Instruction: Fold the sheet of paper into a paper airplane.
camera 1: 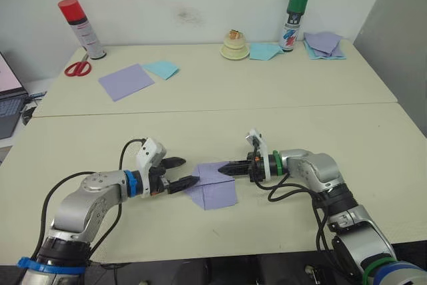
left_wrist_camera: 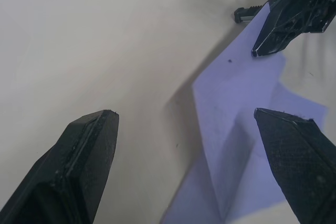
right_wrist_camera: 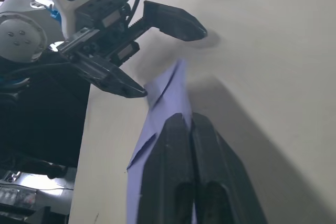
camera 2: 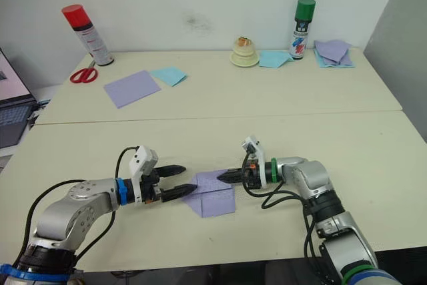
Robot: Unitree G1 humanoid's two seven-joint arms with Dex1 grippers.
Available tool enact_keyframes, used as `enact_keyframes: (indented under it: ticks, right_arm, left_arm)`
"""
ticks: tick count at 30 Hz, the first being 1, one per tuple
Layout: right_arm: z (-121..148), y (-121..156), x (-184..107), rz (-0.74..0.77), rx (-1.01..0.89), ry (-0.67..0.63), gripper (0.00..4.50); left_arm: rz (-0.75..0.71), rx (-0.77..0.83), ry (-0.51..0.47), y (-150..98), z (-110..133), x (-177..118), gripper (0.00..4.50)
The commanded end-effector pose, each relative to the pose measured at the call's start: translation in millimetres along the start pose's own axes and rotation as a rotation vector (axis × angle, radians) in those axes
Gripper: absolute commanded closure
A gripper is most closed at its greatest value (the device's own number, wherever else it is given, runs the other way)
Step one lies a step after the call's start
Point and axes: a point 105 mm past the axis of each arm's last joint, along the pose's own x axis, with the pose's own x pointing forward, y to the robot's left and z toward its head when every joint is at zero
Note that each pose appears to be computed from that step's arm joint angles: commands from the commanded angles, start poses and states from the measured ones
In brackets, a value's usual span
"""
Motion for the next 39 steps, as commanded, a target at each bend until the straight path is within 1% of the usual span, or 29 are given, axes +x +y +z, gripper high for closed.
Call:
enact_keyframes:
  ticks: [1,3,5,8,10,12,14,16,17,19,21,22,23,24,27,29,33,36,38,39]
  right_arm:
    - [5,1,-2,-0.007,-0.026,-0.01,4.47]
    - [6,0,-3,-0.013,-0.033,-0.016,4.47]
    - [11,0,-4,-0.027,-0.042,-0.041,4.47]
    - [30,4,-9,-0.041,-0.089,-0.11,4.47]
    - [42,9,-15,-0.046,-0.122,-0.154,4.47]
    - [55,13,-20,-0.058,-0.159,-0.2,4.47]
    - [65,18,-23,-0.068,-0.259,-0.236,4.47]
    - [85,25,-25,-0.139,-0.594,-0.286,4.47]
    - [90,29,-24,-0.155,-0.721,-0.293,4.47]
    - [96,47,-20,-0.15,-1.12,-0.32,4.47]
    - [93,59,-15,-0.159,-1.446,-0.352,4.47]
    - [85,62,-10,-0.144,-1.563,-0.351,4.47]
    - [74,62,-5,-0.129,-1.65,-0.333,4.47]
    - [64,60,-1,-0.114,-1.684,-0.328,4.47]
    - [35,58,8,-0.034,-1.712,-0.3,4.47]
    - [11,58,9,0.06,-1.703,-0.235,4.47]
    - [-26,42,6,0.129,-1.447,-0.02,4.47]
    - [-31,39,0,0.135,-1.299,0.053,3.85]
    - [-28,39,-5,0.135,-1.218,0.076,3.21]
    - [-26,40,-8,0.138,-1.193,0.082,2.82]
  left_arm:
    - [-0.023,0.031,-0.004,-2,2,2,0.0]
    - [-0.028,0.046,-0.013,-3,6,3,0.0]
    - [-0.026,0.061,-0.041,-4,17,-4,0.0]
    - [-0.019,0.083,-0.066,-8,37,-29,0.0]
    - [-0.001,0.091,-0.065,-10,45,-46,0.0]
    - [0.022,0.1,-0.049,-12,48,-61,0.0]
    - [0.05,0.11,-0.042,-12,50,-70,0.0]
    - [0.099,0.1,-0.051,-8,54,-84,0.0]
    - [0.114,0.096,-0.055,-7,55,-87,0.0]
    - [0.135,0.073,-0.061,-7,54,-93,0.0]
    - [0.14,0.047,-0.052,-10,48,-96,0.0]
    - [0.138,0.039,-0.04,-11,43,-95,0.0]
    - [0.138,0.037,-0.028,-13,38,-94,0.0]
    - [0.134,0.03,-0.023,-14,34,-92,0.0]
    - [0.126,0.021,-0.021,-16,30,-86,0.0]
    - [0.115,0.02,-0.017,-18,30,-83,0.0]
    - [0.113,0.016,-0.014,-19,28,-82,0.0]
    - [0.12,0.017,-0.009,-17,26,-81,0.0]
    - [0.115,0.019,-0.005,-18,25,-79,0.0]
    - [0.113,0.019,-0.005,-19,25,-78,0.0]
